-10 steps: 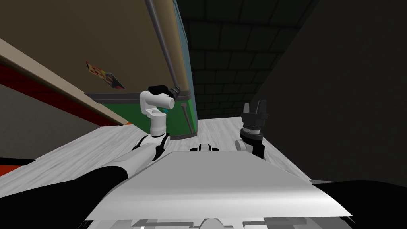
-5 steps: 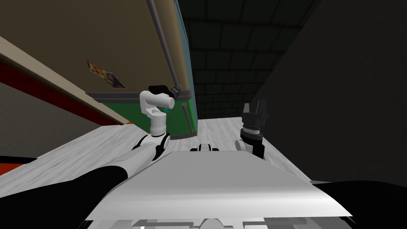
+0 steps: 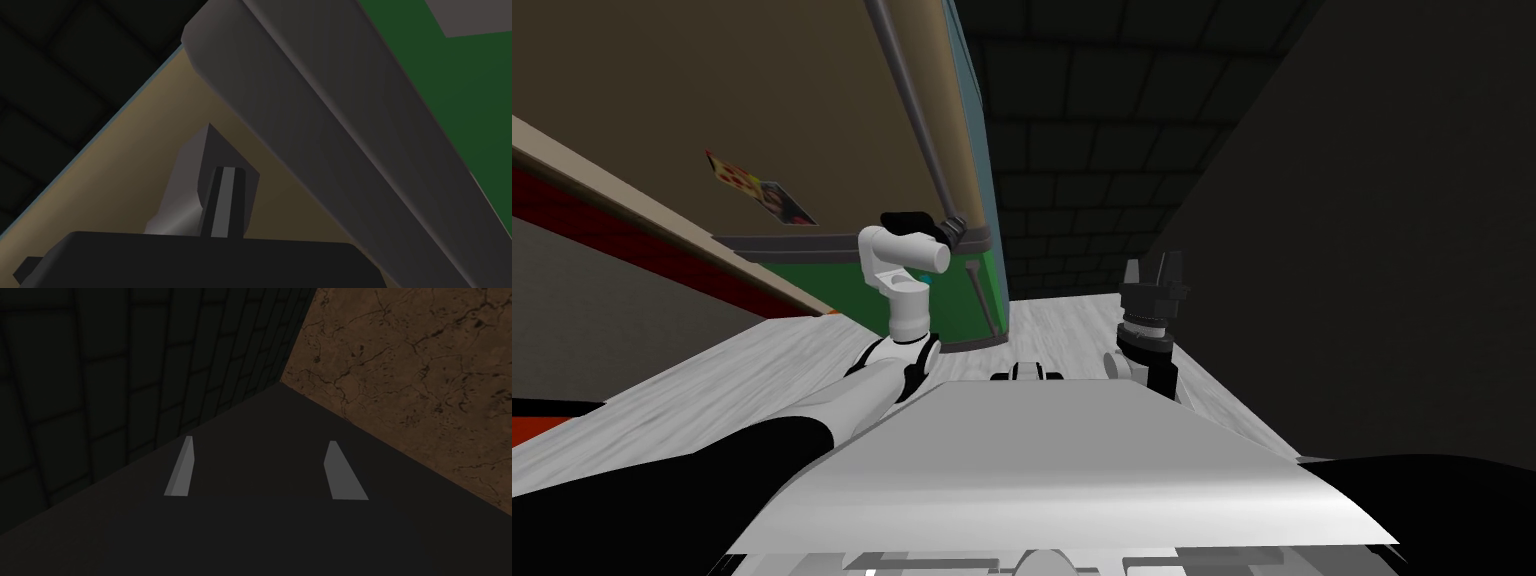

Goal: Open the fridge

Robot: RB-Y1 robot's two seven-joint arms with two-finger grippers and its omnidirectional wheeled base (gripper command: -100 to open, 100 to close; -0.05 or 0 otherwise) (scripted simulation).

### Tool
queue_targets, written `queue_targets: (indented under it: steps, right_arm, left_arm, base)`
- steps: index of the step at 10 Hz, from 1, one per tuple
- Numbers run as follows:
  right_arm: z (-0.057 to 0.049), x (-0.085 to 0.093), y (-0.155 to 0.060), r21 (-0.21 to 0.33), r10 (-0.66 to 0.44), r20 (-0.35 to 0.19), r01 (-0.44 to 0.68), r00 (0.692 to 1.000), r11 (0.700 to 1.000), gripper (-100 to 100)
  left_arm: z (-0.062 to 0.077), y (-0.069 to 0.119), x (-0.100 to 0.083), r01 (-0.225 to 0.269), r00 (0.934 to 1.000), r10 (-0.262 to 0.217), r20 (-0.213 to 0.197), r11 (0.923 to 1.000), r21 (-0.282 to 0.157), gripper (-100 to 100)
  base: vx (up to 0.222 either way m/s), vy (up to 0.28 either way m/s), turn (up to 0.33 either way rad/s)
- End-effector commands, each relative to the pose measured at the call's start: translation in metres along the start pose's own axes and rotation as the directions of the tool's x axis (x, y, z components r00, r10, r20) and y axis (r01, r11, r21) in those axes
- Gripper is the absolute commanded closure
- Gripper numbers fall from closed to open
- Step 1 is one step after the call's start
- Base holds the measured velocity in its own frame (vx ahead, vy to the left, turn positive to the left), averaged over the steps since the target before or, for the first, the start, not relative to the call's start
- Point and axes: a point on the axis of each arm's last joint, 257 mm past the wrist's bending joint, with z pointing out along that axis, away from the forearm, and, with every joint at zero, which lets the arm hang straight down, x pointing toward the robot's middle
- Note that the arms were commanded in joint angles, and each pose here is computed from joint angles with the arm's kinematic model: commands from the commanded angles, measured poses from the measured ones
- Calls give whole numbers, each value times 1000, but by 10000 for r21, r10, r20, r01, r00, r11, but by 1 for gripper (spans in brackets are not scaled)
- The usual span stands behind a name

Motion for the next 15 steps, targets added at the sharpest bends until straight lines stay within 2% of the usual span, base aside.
queue_targets:
  steps: [1,7,8,9,10,11,12,15]
  right_arm:
    - [0,0,0,0,0,0,0,10000,10000,0]
    - [0,0,0,-1,1,0,-1,10000,10000,0]
    - [0,0,0,0,0,0,0,10000,10000,0]
    - [0,0,0,0,0,0,0,10000,10000,0]
    - [0,0,0,0,0,0,0,10000,10000,0]
    - [0,0,0,0,0,0,0,10000,10000,0]
    - [0,0,0,-1,0,0,0,10000,10000,0]
    - [0,0,0,-1,0,0,0,10000,10000,0]
  left_arm:
    - [-11,-16,-18,73,9995,-81,298,9997,250,-100]
    - [-17,-21,-24,116,9992,-128,372,9994,337,-100]
    - [-11,-6,0,94,9997,-96,-203,9999,-105,-100]
    - [-11,-2,5,95,9995,-101,-303,9997,-220,-100]
    - [-8,0,2,158,9995,-165,-262,9995,-262,100]
    - [-9,3,9,110,9991,-125,-404,9993,-354,100]
    - [-17,-10,-4,126,9999,-126,-91,9999,-32,-100]
    - [-28,-26,-21,125,9994,-137,319,9992,389,-100]
  base:
    - [34,18,-10]
    - [7,1,-1]
    - [-18,2,27]
    - [-33,-1,44]
    - [69,17,-51]
    - [51,12,-18]
    - [15,6,17]
    - [1,-4,6]
